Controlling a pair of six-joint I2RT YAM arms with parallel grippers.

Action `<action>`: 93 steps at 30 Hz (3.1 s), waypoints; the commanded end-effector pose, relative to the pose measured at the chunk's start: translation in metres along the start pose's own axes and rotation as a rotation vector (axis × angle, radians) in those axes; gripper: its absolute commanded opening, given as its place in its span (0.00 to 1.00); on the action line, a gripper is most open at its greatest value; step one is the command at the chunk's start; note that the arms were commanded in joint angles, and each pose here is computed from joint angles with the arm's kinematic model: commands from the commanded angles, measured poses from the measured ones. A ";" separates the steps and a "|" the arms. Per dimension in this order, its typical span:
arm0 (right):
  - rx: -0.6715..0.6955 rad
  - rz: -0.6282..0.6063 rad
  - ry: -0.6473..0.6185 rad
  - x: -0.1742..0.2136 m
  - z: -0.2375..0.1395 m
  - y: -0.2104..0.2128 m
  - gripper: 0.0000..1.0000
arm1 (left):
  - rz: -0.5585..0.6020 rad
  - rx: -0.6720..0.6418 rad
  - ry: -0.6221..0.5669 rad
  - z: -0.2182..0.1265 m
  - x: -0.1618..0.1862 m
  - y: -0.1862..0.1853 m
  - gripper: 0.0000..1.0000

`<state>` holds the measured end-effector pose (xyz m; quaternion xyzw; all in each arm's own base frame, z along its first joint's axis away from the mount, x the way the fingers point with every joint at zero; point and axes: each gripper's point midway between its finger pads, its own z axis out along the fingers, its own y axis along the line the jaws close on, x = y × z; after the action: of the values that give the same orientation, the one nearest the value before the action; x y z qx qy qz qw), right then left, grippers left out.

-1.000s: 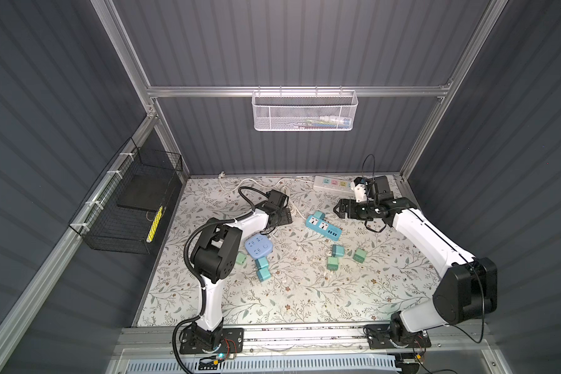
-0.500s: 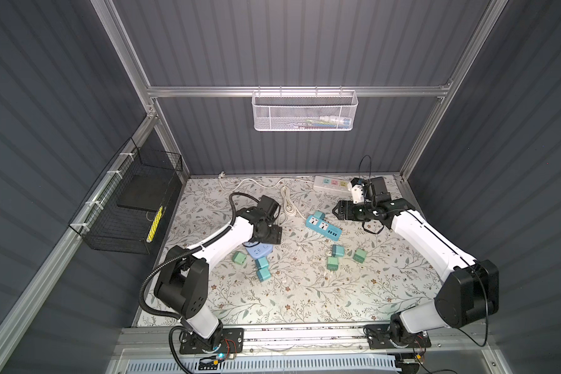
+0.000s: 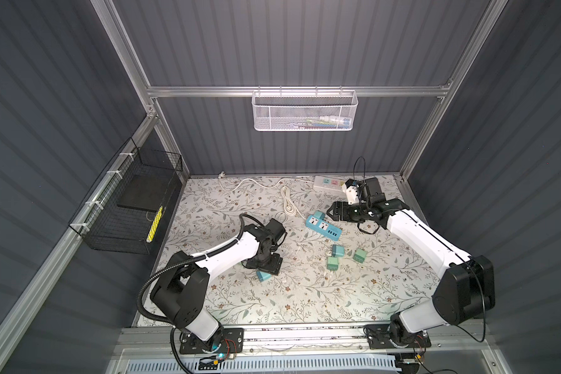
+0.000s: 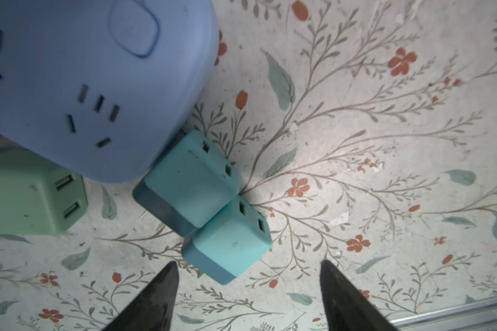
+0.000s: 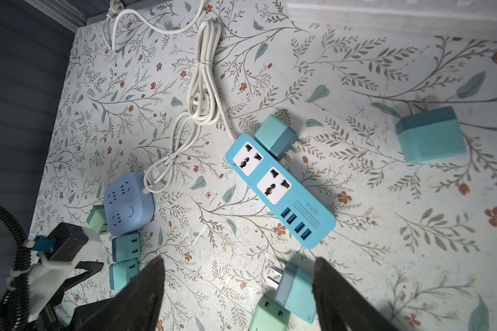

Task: Insert the plug

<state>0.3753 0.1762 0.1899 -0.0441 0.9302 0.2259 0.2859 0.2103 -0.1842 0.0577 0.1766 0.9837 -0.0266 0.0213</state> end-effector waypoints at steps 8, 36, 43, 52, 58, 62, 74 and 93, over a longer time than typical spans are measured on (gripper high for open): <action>0.018 0.016 0.001 0.008 0.000 -0.005 0.81 | 0.021 0.017 0.089 0.014 0.023 -0.002 0.69; 0.042 0.001 0.002 0.015 -0.003 -0.010 0.82 | -0.030 -0.015 0.025 0.018 0.007 -0.003 0.69; 0.035 0.006 0.004 0.015 -0.001 -0.009 0.82 | -0.040 0.030 0.014 0.022 0.011 -0.028 0.68; 0.021 -0.015 -0.015 0.009 -0.007 -0.004 0.85 | -0.169 -0.126 -0.008 0.016 0.010 -0.002 0.68; 0.021 -0.011 -0.018 0.008 -0.007 -0.004 0.85 | -0.169 -0.080 0.034 0.027 0.019 -0.010 0.61; 0.029 -0.013 -0.013 0.010 -0.005 -0.006 0.85 | -0.160 -0.070 0.053 0.029 0.023 -0.012 0.57; 0.014 -0.004 0.000 0.016 0.001 -0.007 0.84 | -0.122 -0.098 0.063 0.041 0.028 -0.009 0.53; -0.141 -0.063 0.061 0.033 -0.017 0.026 0.78 | 0.119 0.128 -0.466 -0.044 -0.068 -0.065 0.26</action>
<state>0.3525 0.1820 0.1864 -0.0639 0.9256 0.2491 0.2778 0.2207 -0.2280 0.0625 0.1781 0.9719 -0.0730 0.1356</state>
